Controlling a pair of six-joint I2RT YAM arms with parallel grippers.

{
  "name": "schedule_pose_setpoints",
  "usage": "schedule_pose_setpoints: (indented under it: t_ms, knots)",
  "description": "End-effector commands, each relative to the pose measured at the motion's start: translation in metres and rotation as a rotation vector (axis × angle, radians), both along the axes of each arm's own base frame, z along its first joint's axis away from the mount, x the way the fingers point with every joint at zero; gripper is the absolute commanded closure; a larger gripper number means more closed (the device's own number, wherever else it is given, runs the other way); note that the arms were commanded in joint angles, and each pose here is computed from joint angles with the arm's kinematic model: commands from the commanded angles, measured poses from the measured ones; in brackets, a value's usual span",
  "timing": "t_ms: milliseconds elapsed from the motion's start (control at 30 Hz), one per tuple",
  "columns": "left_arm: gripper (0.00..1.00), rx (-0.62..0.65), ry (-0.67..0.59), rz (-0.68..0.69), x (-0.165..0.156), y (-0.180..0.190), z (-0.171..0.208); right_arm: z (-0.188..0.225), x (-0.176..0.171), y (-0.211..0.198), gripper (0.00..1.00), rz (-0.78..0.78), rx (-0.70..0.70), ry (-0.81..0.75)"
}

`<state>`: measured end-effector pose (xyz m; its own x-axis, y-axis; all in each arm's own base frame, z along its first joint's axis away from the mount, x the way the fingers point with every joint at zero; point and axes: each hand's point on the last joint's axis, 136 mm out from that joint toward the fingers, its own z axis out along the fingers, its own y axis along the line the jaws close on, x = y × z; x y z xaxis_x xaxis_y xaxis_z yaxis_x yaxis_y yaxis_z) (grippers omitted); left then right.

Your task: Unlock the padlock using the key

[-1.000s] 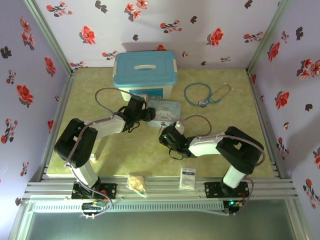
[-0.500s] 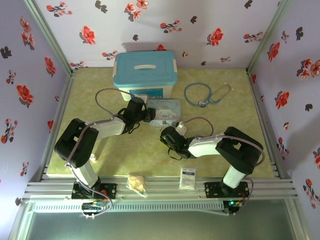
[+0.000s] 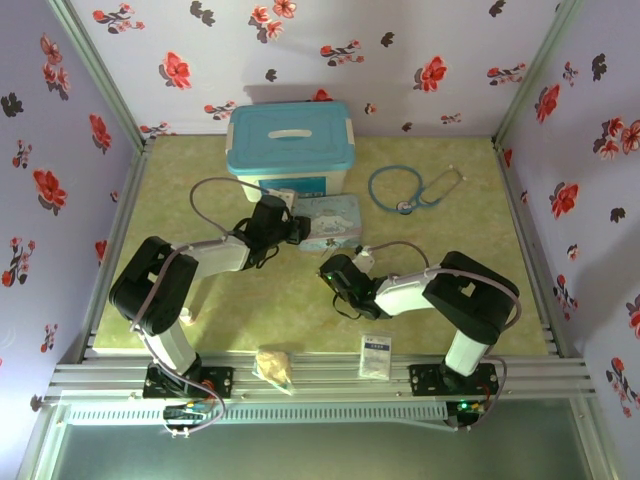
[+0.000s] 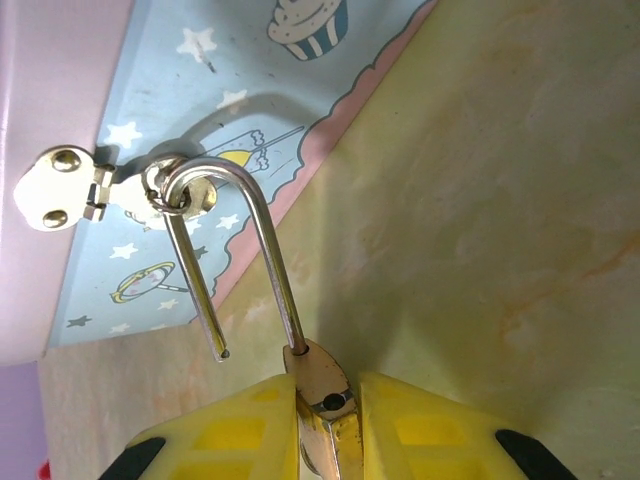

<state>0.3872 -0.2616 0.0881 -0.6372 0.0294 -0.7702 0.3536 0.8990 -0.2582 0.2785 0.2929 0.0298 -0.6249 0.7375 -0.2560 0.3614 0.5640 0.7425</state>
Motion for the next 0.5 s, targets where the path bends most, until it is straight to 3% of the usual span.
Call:
schedule_pose_setpoints:
  t_ms: [0, 267, 467]
  knots:
    - [0.49, 0.152, 0.159, 0.009, -0.024, 0.032, -0.060, -0.003, 0.012, -0.013, 0.79, -0.115, 0.036, -0.006]
    - [0.51, 0.157, 0.160, 0.005, -0.024, 0.033, -0.064, 0.004, 0.026, -0.014, 0.80, -0.123, 0.111, -0.041]
    - [0.52, 0.159, 0.165, 0.018, -0.023, 0.038, -0.068, 0.017, 0.027, -0.026, 0.81, -0.130, 0.056, -0.074]
